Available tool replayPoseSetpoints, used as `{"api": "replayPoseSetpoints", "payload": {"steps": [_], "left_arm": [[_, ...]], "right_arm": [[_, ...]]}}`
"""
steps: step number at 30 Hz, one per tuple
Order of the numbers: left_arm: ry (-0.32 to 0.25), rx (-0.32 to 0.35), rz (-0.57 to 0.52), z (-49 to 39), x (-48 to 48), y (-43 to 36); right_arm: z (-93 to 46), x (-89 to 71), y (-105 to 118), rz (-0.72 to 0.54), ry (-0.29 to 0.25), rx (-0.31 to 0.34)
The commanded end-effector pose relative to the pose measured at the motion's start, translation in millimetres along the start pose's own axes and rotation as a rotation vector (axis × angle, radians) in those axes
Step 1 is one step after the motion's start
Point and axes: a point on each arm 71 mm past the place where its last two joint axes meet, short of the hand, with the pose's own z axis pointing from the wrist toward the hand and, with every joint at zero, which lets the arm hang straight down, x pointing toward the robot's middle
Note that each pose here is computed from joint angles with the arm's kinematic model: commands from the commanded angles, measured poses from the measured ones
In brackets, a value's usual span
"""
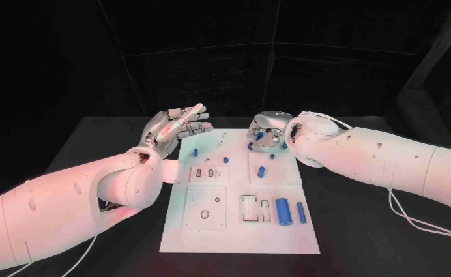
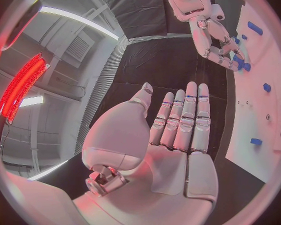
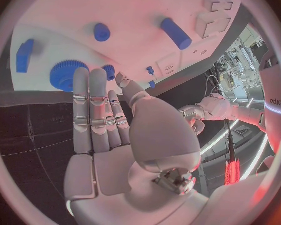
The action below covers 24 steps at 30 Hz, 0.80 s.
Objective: Assemble the parts on the task board
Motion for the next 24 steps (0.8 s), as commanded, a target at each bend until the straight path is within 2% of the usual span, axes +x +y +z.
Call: {"api": "replayPoseSetpoints", "payload": {"steps": [1,24], "left_arm": [[0.011,0.009,-0.01,-0.5,1.5,-2.1],[0.021,-0.008,-0.016,1.4,3.5,-0.2]], "right_arm": [[1.2,-0.2,1.1,-0.019,0.02,-0.001],[4.5,1.0,-1.2,-0.022,0.034,0.007]]}}
